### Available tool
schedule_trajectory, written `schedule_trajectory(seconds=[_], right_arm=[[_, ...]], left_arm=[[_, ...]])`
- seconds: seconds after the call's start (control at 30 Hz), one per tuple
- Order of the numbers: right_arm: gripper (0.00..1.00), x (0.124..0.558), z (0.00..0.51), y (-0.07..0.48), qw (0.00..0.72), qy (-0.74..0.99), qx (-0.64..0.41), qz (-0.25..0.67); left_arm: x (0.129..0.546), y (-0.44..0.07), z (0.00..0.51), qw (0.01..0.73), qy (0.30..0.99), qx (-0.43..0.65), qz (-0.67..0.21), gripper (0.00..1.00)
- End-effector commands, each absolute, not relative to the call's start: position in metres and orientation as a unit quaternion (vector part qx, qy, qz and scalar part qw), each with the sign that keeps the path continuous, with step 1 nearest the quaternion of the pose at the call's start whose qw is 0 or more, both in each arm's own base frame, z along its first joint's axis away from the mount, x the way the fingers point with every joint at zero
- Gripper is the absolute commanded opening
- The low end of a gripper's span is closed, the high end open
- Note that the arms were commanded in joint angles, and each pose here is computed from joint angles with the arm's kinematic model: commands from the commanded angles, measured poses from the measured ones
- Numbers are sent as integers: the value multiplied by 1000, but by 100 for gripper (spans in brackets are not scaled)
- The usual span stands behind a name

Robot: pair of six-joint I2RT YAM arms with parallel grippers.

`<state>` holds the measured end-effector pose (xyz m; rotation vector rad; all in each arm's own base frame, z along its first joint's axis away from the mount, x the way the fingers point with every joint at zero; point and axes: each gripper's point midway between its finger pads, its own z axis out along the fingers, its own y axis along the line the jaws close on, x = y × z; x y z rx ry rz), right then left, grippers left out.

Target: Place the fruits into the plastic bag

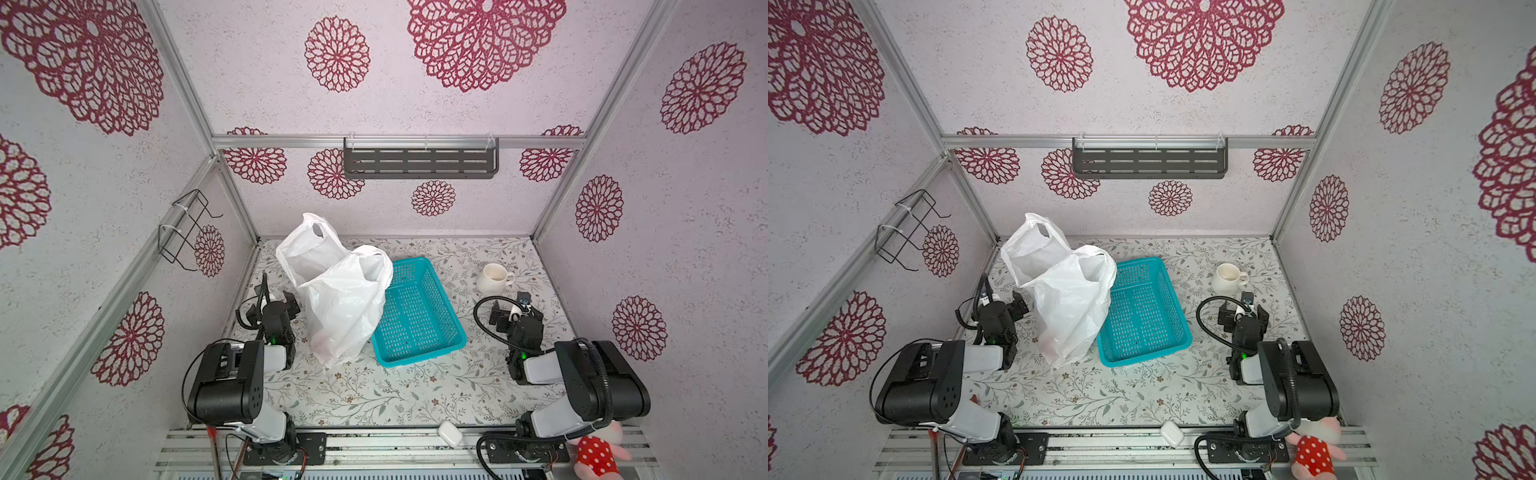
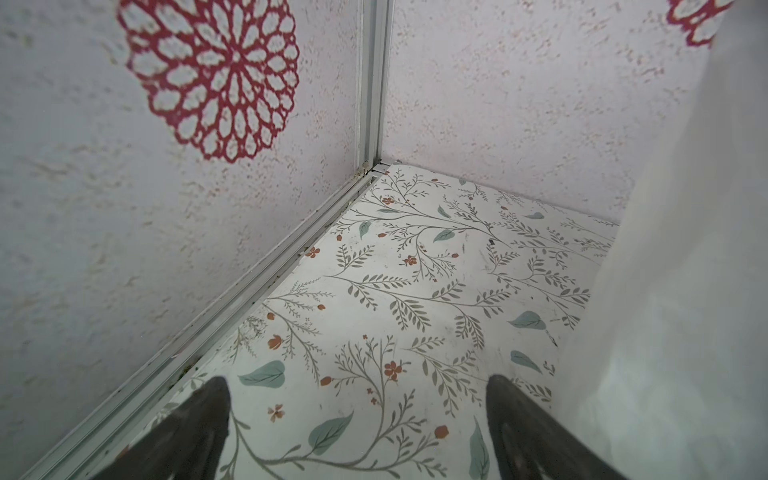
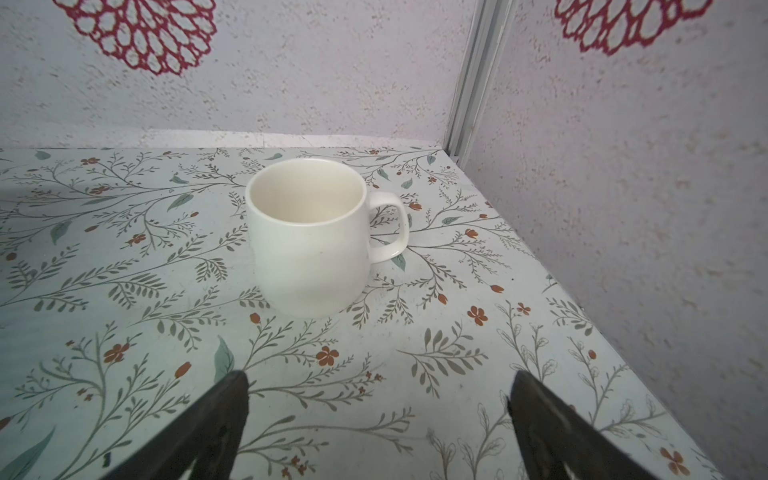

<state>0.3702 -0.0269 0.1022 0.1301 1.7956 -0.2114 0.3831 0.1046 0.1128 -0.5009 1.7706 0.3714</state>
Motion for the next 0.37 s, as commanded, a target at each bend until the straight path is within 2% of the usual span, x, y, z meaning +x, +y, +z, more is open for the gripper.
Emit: schedule_trajectory(seconds=[0.0,0.33], right_arm=[[99,378,113,-24,633,768,63,-76],[99,378,113,-25,631,770,61,-67]], left_arm=[[390,105,124,606,752,-205,160,97],[389,106,123,605,753,-205,161,97]])
